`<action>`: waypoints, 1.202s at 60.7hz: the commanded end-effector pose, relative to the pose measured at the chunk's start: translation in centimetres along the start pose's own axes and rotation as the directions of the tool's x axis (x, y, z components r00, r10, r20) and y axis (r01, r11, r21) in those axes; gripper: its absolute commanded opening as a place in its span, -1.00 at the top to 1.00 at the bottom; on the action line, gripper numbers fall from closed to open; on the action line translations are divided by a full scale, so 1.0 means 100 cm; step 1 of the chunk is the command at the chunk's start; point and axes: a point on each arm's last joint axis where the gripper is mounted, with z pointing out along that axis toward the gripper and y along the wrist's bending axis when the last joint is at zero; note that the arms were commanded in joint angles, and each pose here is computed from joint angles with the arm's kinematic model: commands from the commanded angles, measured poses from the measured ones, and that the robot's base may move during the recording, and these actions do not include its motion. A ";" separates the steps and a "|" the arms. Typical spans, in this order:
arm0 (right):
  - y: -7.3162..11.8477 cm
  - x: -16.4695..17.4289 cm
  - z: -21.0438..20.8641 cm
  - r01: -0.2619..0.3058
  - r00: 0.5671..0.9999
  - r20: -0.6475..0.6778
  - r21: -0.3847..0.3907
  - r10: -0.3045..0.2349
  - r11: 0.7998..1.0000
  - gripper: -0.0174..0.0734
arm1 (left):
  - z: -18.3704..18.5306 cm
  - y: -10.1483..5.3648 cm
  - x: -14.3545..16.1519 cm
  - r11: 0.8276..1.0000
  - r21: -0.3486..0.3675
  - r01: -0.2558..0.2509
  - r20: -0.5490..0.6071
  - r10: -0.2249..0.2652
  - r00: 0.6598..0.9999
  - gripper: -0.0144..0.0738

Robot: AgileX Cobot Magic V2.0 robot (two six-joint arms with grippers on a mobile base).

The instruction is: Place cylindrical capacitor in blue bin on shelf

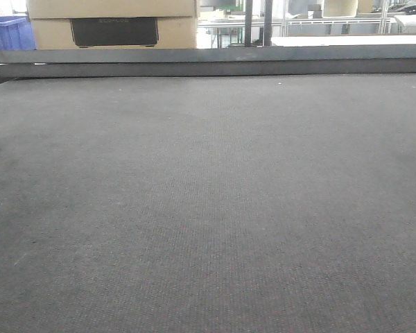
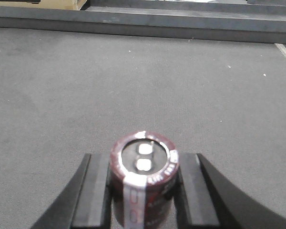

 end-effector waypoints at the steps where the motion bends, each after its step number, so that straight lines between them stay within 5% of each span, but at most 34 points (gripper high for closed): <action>1: 0.000 -0.002 -0.002 0.012 1.000 0.028 0.006 -0.012 1.000 0.97 | -0.019 -0.004 -0.026 0.998 0.028 -0.055 0.022 0.054 0.998 0.92; 15: 0.000 -0.002 -0.002 0.012 1.000 0.028 0.006 -0.012 1.000 0.97 | -0.087 -0.008 -0.078 0.994 0.043 -0.100 0.014 0.099 0.995 0.92; 25: 0.000 -0.002 -0.002 0.012 1.000 0.028 0.006 -0.012 1.000 0.97 | -0.140 -0.025 -0.096 0.987 0.092 -0.134 -0.028 0.137 0.990 0.92; 46: 0.000 -0.002 -0.002 0.012 1.000 0.028 0.006 -0.012 1.000 0.97 | -0.236 -0.062 -0.105 0.942 0.269 -0.201 -0.042 0.220 0.975 0.92; 73: 0.010 0.002 -0.012 0.036 0.999 0.000 -0.072 -0.036 0.997 0.97 | -0.358 -0.031 -0.104 0.930 0.311 -0.197 0.130 0.164 0.978 0.93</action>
